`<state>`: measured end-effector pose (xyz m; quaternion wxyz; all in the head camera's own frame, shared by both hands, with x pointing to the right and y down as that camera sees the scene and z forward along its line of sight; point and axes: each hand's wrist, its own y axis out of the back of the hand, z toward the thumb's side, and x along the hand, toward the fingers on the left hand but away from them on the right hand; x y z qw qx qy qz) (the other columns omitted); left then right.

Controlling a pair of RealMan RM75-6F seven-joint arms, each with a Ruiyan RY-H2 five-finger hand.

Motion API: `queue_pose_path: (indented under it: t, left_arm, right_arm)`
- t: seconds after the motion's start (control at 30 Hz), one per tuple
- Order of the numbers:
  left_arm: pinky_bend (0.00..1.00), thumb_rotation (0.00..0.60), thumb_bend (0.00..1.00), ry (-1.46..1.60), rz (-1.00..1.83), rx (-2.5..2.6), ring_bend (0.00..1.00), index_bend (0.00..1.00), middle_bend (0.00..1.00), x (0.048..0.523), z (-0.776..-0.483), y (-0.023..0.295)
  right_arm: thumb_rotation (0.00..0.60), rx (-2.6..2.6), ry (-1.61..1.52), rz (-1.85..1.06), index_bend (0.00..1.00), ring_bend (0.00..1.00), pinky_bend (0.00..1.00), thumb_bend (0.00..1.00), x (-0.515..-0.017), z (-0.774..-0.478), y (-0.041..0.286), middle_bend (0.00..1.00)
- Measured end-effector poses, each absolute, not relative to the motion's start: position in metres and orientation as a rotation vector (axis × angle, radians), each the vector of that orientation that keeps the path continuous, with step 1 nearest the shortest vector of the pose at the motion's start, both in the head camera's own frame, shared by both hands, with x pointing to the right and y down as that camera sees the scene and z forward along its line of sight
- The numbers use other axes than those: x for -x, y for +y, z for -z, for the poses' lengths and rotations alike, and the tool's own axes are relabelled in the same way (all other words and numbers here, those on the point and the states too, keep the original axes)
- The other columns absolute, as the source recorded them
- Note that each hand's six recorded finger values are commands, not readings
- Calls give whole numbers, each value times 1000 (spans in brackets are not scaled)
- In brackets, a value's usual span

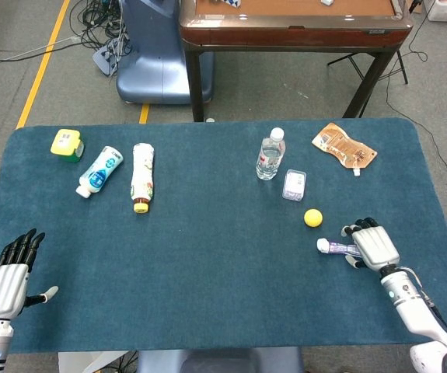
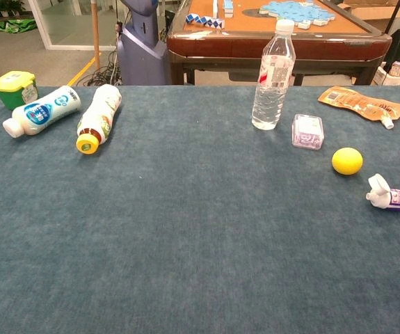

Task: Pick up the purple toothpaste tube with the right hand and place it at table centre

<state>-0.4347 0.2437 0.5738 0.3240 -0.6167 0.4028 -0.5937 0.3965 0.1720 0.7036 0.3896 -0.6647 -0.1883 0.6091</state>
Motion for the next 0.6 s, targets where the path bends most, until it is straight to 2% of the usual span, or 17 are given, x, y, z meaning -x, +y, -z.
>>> queue_pose_path:
  t: [0.6]
  left_arm:
    - [57,600,88,1062,1551,1620,5,0,0,436,-575,243]
  right_arm:
    - [600,1667,-423,-1549,417,260,177,367,-391,-714,178,433]
